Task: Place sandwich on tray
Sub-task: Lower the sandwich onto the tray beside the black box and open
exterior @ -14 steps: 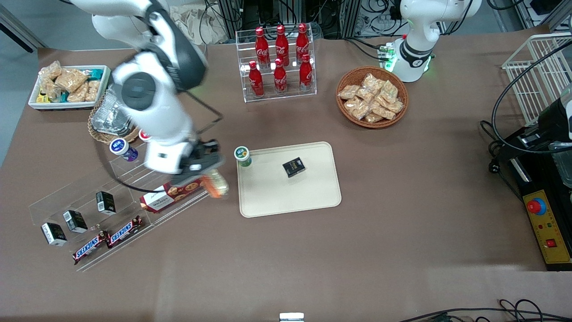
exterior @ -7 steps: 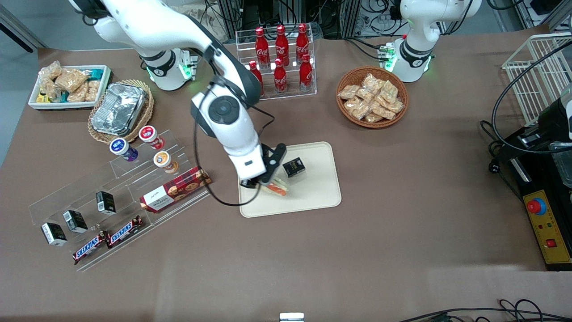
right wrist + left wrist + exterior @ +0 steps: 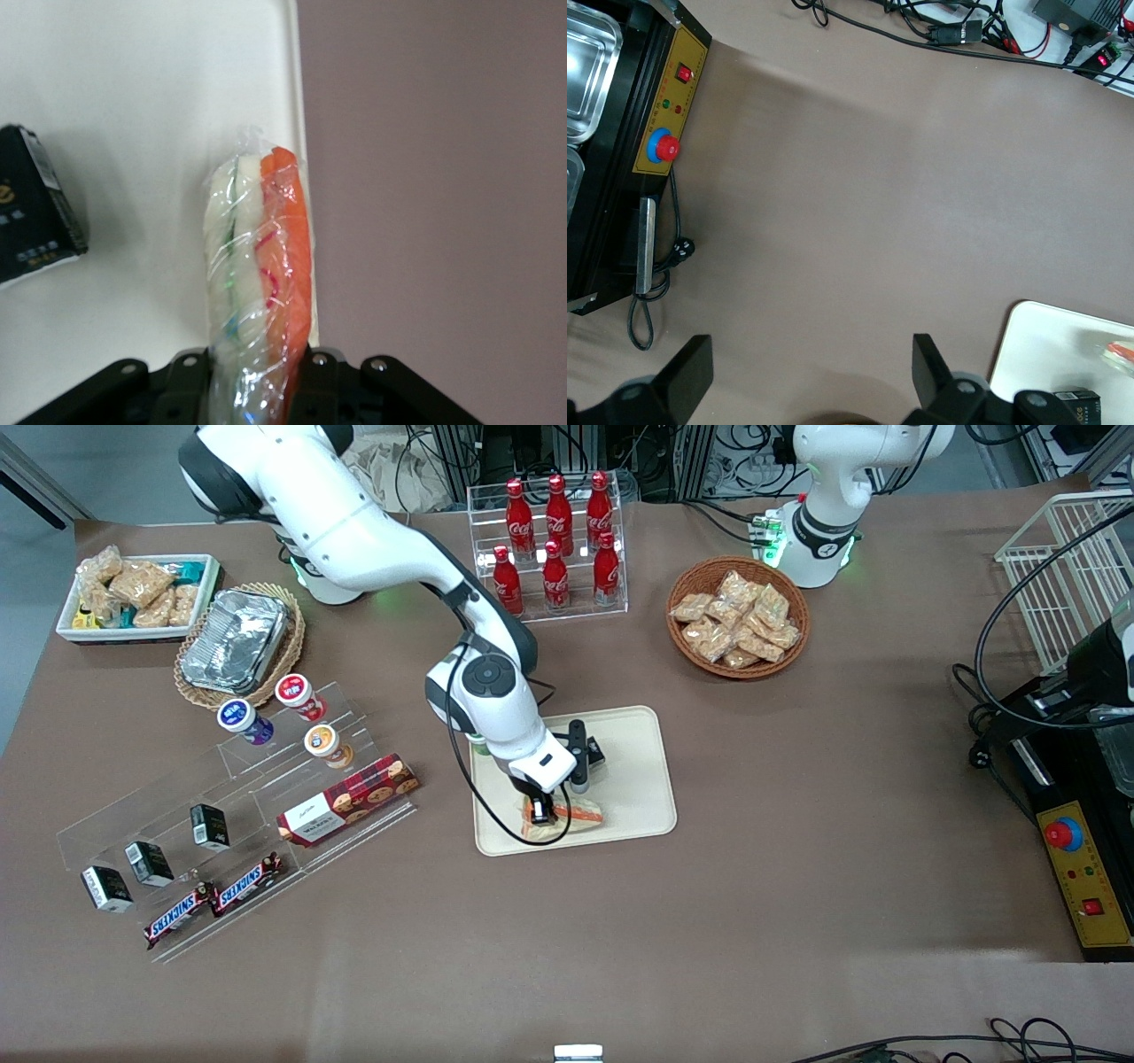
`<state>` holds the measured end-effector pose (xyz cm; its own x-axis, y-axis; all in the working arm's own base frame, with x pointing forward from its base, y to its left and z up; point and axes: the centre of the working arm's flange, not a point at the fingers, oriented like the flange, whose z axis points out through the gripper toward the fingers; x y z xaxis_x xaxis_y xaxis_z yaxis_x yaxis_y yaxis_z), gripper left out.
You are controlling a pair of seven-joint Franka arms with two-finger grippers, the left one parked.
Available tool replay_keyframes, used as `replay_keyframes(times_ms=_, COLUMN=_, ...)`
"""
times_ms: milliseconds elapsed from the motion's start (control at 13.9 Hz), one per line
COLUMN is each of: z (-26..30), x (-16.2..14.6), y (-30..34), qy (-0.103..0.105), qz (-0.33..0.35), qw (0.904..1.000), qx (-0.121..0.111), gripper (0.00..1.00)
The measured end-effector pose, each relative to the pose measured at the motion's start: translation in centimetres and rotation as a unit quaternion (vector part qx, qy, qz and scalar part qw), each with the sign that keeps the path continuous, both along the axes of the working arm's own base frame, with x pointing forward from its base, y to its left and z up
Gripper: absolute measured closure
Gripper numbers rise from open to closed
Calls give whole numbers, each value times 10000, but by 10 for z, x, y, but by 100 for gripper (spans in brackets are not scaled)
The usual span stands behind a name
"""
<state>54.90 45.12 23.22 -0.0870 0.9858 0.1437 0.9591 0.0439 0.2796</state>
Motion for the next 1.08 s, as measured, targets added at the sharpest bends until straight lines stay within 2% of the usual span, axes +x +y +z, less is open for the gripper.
replay_keyframes(times_ms=288, z=-17, x=-8, y=7, qy=36, qz=183, qw=9998, qx=-45, gripper=75)
replay_keyframes(times_ms=432, z=-24, x=-8, y=6, qy=119, qz=108, qw=9999, qx=-30, gripper=74)
replay_keyframes(times_ms=504, z=-25, x=-8, y=5, qy=183, qz=5, qw=9998, qx=41, gripper=70)
replay_keyframes(times_ms=720, z=-23, x=-4, y=4, qy=422, qz=-406, qw=9977, qx=346, gripper=43)
replay_keyframes(times_ms=864, z=-18, x=1, y=3, qy=485, qz=-589, qw=9958, qx=503, gripper=21)
replay_keyframes(times_ms=1008, z=-8, x=7, y=2, qy=542, qz=-816, qw=9925, qx=730, gripper=4)
replay_keyframes(times_ms=1080, z=2, x=11, y=2, qy=558, qz=-954, qw=9898, qx=895, gripper=1)
